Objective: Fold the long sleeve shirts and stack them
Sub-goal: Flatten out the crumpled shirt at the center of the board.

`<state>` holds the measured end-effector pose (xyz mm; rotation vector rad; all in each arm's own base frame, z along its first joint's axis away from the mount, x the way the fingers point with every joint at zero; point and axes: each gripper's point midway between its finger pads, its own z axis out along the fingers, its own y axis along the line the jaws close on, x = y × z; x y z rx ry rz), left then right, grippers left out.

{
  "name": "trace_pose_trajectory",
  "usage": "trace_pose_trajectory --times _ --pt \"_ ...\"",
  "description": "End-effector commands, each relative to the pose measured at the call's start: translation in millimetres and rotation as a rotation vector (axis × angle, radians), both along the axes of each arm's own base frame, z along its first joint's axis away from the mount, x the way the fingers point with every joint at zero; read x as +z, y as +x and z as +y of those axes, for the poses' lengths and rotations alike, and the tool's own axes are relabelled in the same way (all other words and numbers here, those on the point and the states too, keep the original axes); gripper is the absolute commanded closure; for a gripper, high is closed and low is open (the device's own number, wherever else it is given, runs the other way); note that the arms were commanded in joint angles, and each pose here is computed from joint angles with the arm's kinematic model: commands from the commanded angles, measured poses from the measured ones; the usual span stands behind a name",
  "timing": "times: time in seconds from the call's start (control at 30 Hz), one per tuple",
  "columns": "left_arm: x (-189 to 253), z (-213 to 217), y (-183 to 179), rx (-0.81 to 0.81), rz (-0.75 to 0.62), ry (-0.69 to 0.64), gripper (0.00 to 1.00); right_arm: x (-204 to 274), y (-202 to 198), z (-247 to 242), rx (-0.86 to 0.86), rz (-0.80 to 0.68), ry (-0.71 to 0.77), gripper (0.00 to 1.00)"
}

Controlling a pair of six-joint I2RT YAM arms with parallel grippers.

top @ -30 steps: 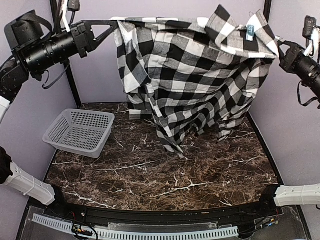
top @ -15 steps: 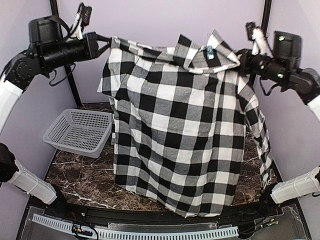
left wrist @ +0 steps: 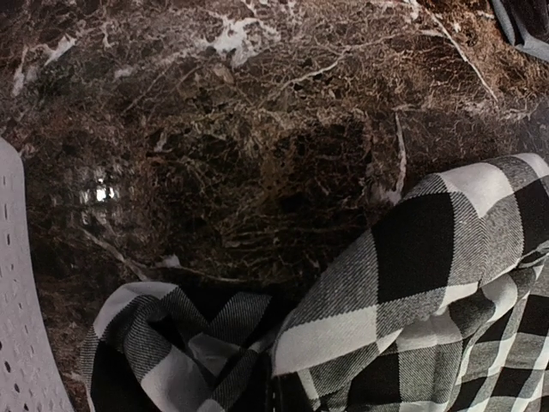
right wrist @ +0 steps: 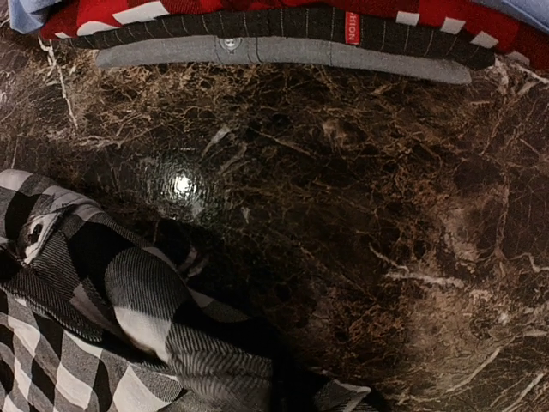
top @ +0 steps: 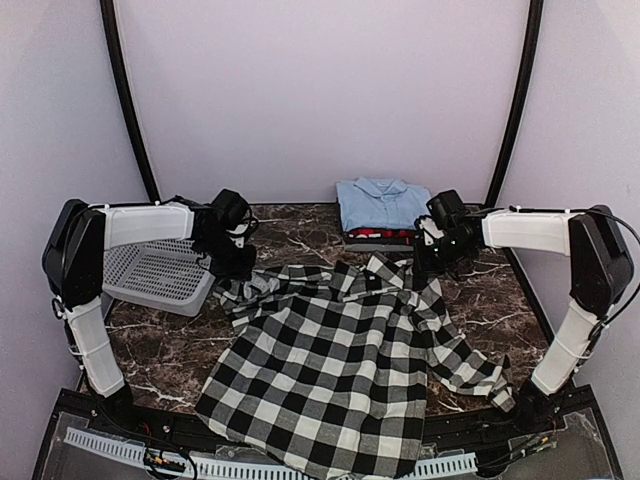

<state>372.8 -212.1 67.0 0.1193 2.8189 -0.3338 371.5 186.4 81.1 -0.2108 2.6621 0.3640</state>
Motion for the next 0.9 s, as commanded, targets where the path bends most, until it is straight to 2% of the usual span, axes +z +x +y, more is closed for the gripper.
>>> trace_pose_trajectory --times 0.0,0.07,0.1,0.13,0.17,0.2,0.23,0.27,0.33,0.37,0.53,0.63,0.8,0.87 --pt "33.6 4.6 16.8 0.042 -0.1 0.007 1.0 10.1 18.7 1.2 -0.046 -0.076 0.023 0.82" --pt "31.8 13.2 18.0 0.063 -0.107 0.051 1.0 13.7 19.6 -4.2 -0.069 -0.096 0.005 0.74" --pt "34.1 17.6 19.8 0.075 -0.121 0.069 0.97 19.2 19.8 -4.9 -0.075 -0.113 0.012 0.66" --pt "36.8 19.6 20.0 0.08 -0.129 0.075 0.85 24.8 20.3 -7.5 -0.087 -0.135 0.004 0.58" --pt "39.2 23.2 21.7 0.091 -0.142 0.091 0.8 31.1 19.7 -8.0 -0.091 -0.153 0.0 0.52" --pt "43.2 24.9 22.5 0.097 -0.153 0.096 0.69 36.9 18.5 -8.1 -0.093 -0.172 -0.008 0.48" --pt "46.0 26.9 23.4 0.106 -0.163 0.105 0.62 42.8 16.0 -4.5 -0.084 -0.187 -0.009 0.44" --pt "53.4 26.9 24.5 0.109 -0.178 0.1 0.51 48.1 12.0 1.6 -0.067 -0.202 -0.006 0.42" --pt "66.0 27.4 24.5 0.116 -0.212 0.092 0.38 52.7 1.9 14.8 -0.034 -0.211 0.001 0.4" --pt "68.6 27.5 22.9 0.117 -0.22 0.091 0.34 51.8 -3.8 21.5 -0.017 -0.206 0.005 0.39" --pt "93.8 -7.8 -3.1 0.02 -0.295 0.036 0.35 28.3 -33.9 57.9 0.074 -0.151 0.044 0.42" --pt "86.3 -22.5 -21.7 -0.025 -0.262 0.043 0.43 7.8 -37.1 62.7 0.075 -0.113 0.027 0.43" --pt "52.1 -54.2 -53.4 -0.108 -0.149 -0.062 0.6 -16.3 -33.2 71.9 0.069 -0.084 0.053 0.43" --pt "38.1 -57.0 -59.1 -0.114 -0.113 -0.067 0.62 -23.8 -30.9 73.6 0.056 -0.073 0.056 0.43"
